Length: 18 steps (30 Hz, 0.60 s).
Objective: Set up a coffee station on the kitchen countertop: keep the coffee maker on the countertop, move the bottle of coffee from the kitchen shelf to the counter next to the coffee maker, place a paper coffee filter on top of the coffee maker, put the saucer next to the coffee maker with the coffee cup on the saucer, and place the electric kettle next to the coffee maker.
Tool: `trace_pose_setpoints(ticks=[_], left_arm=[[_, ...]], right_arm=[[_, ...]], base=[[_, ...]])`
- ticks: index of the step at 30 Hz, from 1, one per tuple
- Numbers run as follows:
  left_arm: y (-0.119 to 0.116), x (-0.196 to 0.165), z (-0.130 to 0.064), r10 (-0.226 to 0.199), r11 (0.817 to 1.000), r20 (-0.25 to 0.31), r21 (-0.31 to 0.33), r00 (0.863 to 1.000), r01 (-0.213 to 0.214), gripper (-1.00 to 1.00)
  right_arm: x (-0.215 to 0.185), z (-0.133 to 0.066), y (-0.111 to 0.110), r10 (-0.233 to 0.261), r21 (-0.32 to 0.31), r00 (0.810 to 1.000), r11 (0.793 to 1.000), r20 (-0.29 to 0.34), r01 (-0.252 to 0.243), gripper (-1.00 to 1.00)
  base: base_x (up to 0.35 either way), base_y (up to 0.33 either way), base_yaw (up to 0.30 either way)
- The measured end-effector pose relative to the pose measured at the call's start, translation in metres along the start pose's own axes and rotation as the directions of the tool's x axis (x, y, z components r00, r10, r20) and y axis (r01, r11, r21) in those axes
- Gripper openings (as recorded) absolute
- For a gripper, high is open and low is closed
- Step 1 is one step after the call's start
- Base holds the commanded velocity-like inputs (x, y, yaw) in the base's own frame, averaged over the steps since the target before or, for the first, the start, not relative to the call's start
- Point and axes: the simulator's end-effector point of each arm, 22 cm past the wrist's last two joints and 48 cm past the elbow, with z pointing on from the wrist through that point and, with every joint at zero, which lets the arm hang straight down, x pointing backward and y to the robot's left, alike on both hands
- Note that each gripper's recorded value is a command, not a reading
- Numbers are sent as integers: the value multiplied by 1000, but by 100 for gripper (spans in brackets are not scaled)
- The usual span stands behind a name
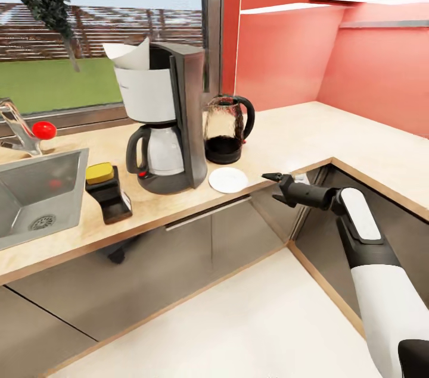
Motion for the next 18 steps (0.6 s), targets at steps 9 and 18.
trace_pose_setpoints(ticks=[9,18], left_arm=[[0,0,0,-2,1000,1,2,1000,2,100],[-1,-1,0,-3,1000,2,6,1000,3,100]], right_arm=[[1,-1,1,-5,-5,1000,1000,-1,5,100],[23,-14,-4,-30,-28,1000,999,-4,30,100]], base=[[-243,-136,0],[-39,1,0]])
